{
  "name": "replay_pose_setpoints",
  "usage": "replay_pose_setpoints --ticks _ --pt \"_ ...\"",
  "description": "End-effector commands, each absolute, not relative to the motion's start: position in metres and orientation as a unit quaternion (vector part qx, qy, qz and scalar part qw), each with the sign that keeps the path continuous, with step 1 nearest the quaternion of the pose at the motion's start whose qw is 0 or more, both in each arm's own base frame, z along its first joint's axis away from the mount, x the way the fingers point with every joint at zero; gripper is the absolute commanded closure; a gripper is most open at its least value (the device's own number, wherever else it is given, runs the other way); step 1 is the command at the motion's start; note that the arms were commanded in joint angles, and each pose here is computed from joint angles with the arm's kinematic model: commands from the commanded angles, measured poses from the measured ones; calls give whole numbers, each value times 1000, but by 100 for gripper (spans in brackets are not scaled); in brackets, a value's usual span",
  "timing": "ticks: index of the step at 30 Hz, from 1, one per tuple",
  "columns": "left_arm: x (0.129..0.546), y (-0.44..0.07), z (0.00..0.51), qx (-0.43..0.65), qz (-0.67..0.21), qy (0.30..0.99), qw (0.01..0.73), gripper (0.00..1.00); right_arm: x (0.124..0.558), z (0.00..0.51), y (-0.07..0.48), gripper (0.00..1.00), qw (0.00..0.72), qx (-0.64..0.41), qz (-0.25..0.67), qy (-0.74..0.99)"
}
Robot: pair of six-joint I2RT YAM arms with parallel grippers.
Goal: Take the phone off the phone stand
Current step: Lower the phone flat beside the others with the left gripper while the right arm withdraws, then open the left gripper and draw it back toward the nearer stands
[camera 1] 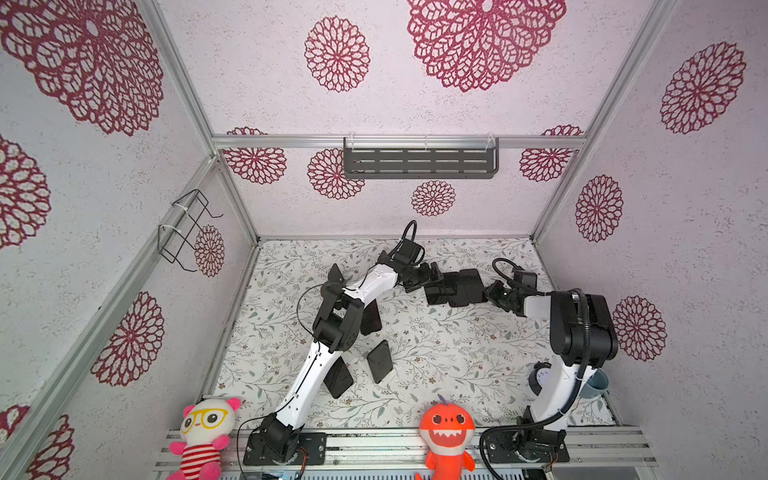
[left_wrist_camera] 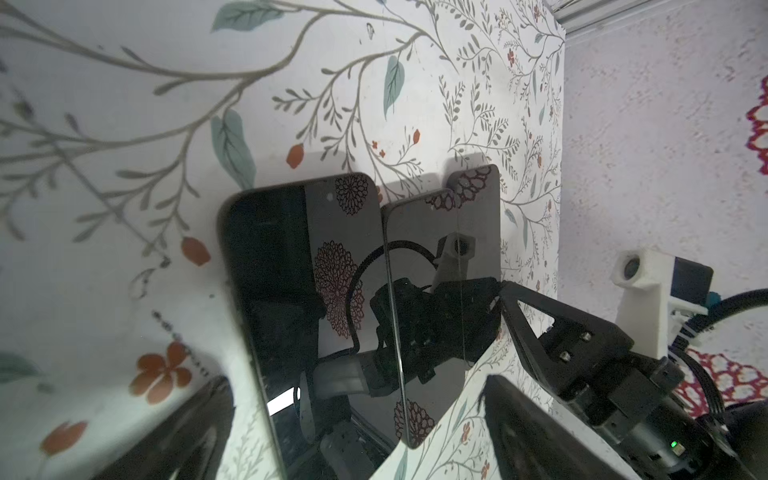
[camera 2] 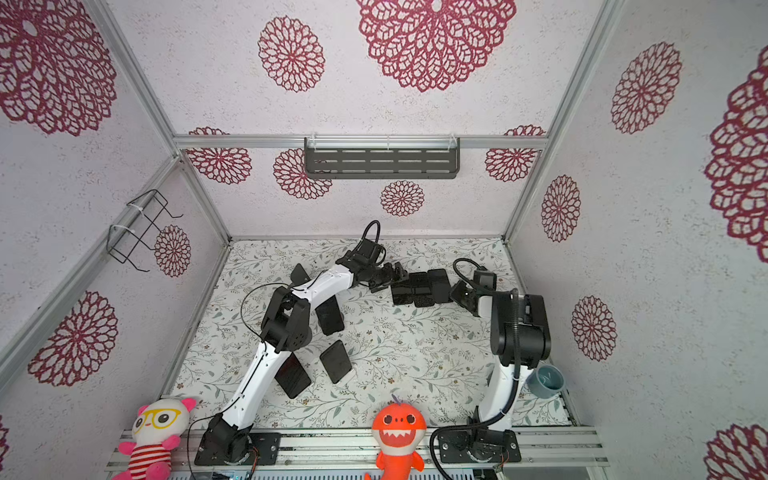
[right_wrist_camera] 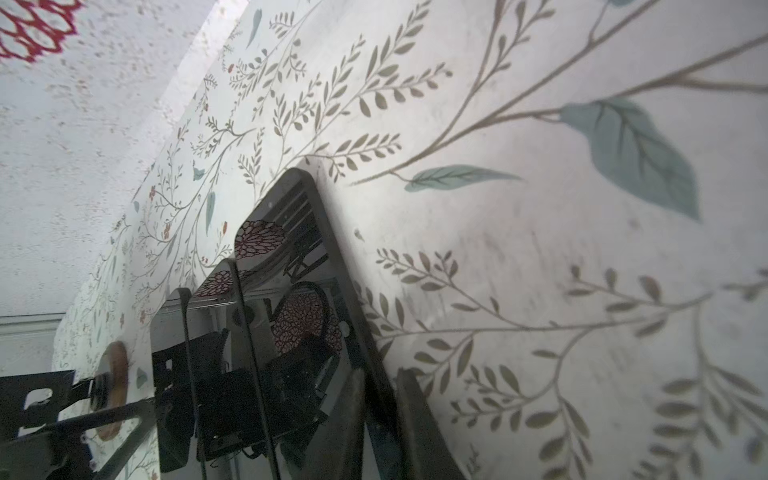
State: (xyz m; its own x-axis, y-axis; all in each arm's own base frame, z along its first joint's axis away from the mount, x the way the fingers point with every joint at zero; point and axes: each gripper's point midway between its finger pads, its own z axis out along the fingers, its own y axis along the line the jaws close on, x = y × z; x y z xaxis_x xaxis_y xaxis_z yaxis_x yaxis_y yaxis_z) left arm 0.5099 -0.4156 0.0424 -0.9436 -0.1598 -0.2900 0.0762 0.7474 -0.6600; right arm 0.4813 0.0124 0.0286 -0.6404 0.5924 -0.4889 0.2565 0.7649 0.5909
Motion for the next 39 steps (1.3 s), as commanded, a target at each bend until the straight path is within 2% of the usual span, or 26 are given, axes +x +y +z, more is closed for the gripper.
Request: replay_pose_setpoints --ticks 1,13,24,31,39 --pt "500 -396 30 -26 -314 937 149 2 477 29 20 80 338 246 267 869" --pt "499 -408 111 17 -353 913 204 2 474 31 37 79 334 232 290 866" --pt "489 -409 162 49 -351 902 248 2 481 31 56 78 326 213 300 871" --pt "482 -409 191 60 -357 893 266 2 487 35 35 70 334 218 255 881" --pt "468 -404 239 75 -373 874 303 2 515 29 26 71 337 233 259 875"
